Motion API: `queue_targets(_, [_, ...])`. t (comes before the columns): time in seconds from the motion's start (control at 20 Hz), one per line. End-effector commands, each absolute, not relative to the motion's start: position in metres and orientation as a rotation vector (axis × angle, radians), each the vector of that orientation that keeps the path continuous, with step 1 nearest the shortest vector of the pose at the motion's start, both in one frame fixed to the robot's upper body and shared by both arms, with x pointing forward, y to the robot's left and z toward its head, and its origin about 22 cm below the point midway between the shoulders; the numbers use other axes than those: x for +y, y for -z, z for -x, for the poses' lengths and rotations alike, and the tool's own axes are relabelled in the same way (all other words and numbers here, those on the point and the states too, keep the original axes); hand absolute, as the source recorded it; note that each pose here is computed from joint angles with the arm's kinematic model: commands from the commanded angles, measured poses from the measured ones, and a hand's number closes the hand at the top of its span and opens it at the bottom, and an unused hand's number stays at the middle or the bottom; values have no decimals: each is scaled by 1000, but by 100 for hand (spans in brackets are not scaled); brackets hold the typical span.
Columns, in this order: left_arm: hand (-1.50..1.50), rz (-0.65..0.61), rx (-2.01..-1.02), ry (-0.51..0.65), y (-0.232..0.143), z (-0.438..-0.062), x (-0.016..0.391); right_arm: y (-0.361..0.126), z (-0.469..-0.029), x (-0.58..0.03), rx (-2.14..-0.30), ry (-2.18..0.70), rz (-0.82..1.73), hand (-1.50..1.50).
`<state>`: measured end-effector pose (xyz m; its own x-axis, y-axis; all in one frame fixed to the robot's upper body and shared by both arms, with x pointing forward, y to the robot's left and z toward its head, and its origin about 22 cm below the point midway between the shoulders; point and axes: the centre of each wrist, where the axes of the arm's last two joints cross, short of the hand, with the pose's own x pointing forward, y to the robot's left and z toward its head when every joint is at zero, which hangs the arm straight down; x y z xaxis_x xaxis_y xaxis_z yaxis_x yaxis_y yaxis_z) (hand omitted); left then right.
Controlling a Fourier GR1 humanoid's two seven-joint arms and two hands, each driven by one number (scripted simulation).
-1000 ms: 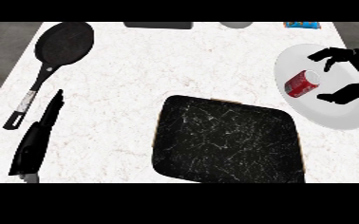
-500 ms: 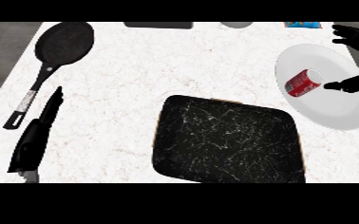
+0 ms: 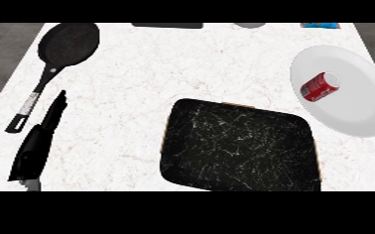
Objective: Pick the can from the tray and place it in the plate
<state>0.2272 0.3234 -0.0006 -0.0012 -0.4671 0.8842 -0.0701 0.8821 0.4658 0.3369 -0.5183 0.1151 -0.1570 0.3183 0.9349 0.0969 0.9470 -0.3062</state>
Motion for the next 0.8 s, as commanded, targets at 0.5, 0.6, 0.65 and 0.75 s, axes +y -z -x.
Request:
queue_targets(0.5, [0,-422,-1560,324,1,-226,327,-132,-286,-568,-1848,-152,277,-150])
queue_targets(0.6, [0,-414,-1586,317,1,-227,319,-140,-283,-573,-1832,-159,291,-150])
queue_targets(0.65, [0,-407,-1568,316,1,-229,320,-132,-281,-572,-1856,-160,260,-150])
queue_targets(0.75, [0,-417,-1579,320,0,-232,320,-134,-280,-574,-1839,-152,296,-150])
